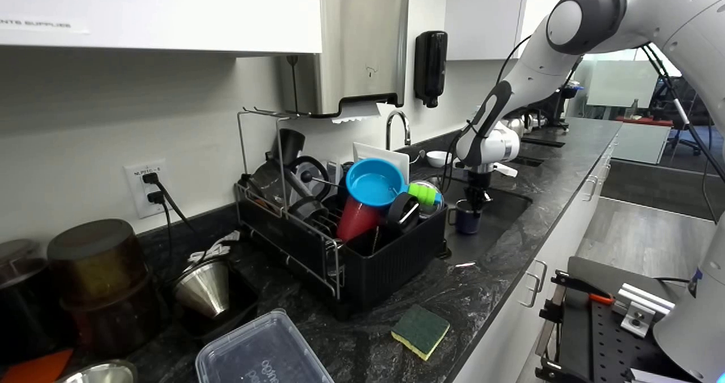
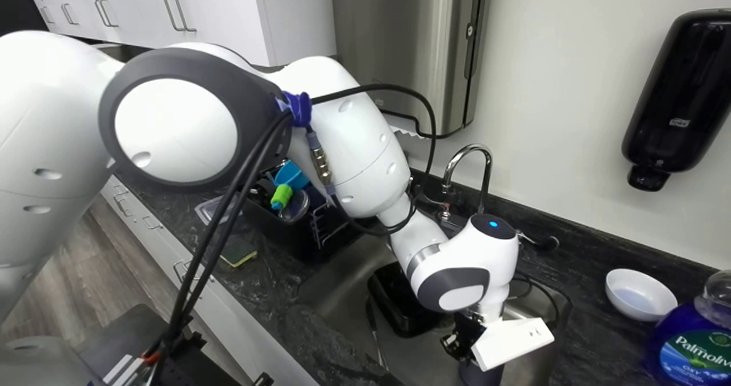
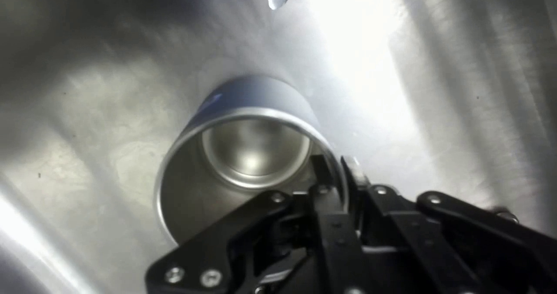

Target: Put the blue cup in the sink

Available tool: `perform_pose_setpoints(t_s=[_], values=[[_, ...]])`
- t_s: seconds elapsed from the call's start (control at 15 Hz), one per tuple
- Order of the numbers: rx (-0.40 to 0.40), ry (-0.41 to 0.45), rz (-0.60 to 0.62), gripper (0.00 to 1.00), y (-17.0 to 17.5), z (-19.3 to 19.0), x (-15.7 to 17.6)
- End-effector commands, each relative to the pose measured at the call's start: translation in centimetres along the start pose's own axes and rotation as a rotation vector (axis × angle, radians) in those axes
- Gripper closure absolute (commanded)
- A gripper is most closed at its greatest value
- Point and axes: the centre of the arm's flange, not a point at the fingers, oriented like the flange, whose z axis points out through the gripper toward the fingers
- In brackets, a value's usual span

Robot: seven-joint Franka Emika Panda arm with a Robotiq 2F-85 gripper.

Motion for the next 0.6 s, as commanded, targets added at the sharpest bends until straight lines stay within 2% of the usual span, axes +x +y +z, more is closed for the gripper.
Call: perform_pose_setpoints(t_s=[0.0, 0.27, 0.47, 0.53], values=[[-0.028, 0.009, -0.02, 0.55, -0.4, -0.4, 0.5], [-0.066, 0.029, -0.038, 0.27, -0.6, -2.4, 1.7], [-0.103, 0.033, -0.044, 0.05, -1.1, -5.8, 2.6], [-0.109, 0.031, -0.043, 0.01, -1.2, -7.0, 2.8]])
